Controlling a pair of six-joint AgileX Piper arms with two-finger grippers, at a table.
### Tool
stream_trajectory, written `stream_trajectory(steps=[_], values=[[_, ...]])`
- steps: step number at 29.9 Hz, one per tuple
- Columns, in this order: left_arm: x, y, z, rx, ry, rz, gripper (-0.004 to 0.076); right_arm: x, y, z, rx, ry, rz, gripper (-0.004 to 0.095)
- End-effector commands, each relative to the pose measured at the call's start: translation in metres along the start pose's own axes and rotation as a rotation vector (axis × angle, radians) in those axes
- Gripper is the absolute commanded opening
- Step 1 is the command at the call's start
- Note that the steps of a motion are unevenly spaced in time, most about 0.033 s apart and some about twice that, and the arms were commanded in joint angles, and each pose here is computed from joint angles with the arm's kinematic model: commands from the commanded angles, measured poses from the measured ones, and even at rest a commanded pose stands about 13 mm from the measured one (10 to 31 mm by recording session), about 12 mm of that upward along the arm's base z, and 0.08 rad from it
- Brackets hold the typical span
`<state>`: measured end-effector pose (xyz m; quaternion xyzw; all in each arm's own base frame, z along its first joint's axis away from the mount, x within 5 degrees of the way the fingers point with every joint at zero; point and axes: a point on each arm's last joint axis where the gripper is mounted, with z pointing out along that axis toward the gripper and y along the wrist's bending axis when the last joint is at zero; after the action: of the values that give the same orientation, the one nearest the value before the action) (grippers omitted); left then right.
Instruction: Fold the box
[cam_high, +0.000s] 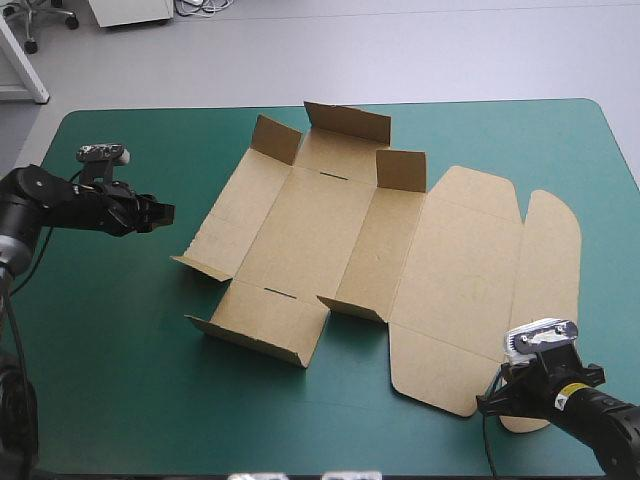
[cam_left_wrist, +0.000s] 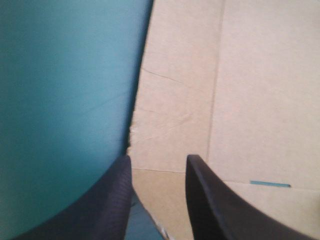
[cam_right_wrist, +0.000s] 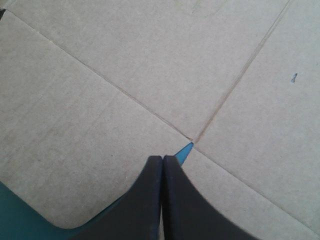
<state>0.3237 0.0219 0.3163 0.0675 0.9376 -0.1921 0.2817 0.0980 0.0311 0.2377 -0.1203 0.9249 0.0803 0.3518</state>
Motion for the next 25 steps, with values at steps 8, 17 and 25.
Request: stream_trajectory(steps=[8,17,25], values=[[-0.030,0.043,0.052,0.288,0.058,0.083,0.0267,-0.013,0.003,-0.007,-0.031,-0.077,-0.020,-0.0021],[-0.055,0.068,0.085,0.335,0.095,0.073,0.0267,-0.013,0.003,-0.007,-0.033,-0.077,-0.018,-0.0021],[-0.058,0.060,0.094,0.359,0.100,0.065,0.0267,-0.013,0.003,-0.007,-0.023,-0.076,-0.030,-0.0021]])
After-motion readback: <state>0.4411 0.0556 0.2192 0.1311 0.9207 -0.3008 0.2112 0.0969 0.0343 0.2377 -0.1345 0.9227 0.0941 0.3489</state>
